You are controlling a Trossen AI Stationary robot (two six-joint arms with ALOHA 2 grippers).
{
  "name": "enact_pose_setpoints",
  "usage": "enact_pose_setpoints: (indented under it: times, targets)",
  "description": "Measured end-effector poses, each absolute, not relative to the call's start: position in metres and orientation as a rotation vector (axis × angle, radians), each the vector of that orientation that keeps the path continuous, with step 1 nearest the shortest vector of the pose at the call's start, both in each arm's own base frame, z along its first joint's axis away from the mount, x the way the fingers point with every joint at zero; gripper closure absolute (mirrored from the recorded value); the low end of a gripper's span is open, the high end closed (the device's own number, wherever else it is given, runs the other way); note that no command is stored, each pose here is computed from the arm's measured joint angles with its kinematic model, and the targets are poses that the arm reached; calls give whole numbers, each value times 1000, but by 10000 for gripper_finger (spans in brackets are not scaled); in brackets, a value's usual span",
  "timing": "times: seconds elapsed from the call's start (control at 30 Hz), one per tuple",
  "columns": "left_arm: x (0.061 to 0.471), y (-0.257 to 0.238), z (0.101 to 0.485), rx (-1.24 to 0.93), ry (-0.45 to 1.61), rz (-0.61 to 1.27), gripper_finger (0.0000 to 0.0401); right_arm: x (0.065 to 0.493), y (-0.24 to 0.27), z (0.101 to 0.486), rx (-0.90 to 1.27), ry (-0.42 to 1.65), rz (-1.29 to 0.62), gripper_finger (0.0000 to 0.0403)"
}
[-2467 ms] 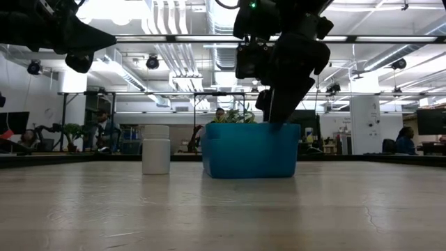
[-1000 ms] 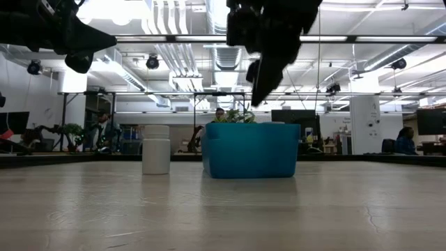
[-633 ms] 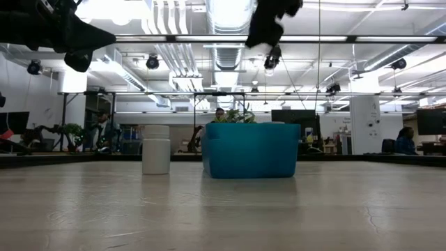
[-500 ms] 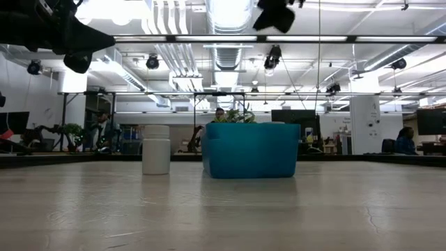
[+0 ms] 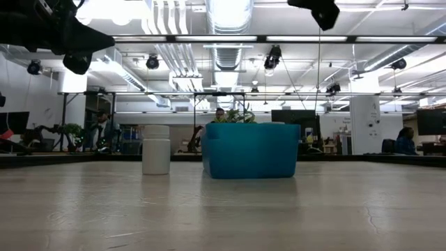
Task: Pick and place pill bottles into a basket
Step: Put the white medicine bottle into the blue bin
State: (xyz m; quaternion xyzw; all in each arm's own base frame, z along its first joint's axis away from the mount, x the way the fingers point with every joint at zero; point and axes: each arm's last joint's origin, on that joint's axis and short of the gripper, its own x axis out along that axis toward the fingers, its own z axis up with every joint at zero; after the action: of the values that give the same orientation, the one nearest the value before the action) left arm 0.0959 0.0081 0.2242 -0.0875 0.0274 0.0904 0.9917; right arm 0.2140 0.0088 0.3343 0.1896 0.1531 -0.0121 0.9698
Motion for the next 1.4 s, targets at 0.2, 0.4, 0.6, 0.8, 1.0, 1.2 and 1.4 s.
enact_pose_setpoints:
  times: [0.2,0.4,0.6,0.8,1.0,1.2,1.4]
  targets:
    - [95,8,225,-178,43,178,401,190,8,310,417,211,-6,184]
    - [95,8,226,-175,43,178,401,175,7,285,437,202,-9,184]
    - [95,8,226,-175,43,178,401,166,6,259,436,213,-38,184]
    - [95,8,225,-177,46,178,401,159,5,234,440,228,-66,206]
    - [95,8,224,-200,52,188,401,152,5,224,424,176,-47,312]
    - [95,8,224,-201,58,191,401,144,7,224,341,137,58,389]
    - [95,8,224,-202,57,191,401,136,10,213,339,142,143,394]
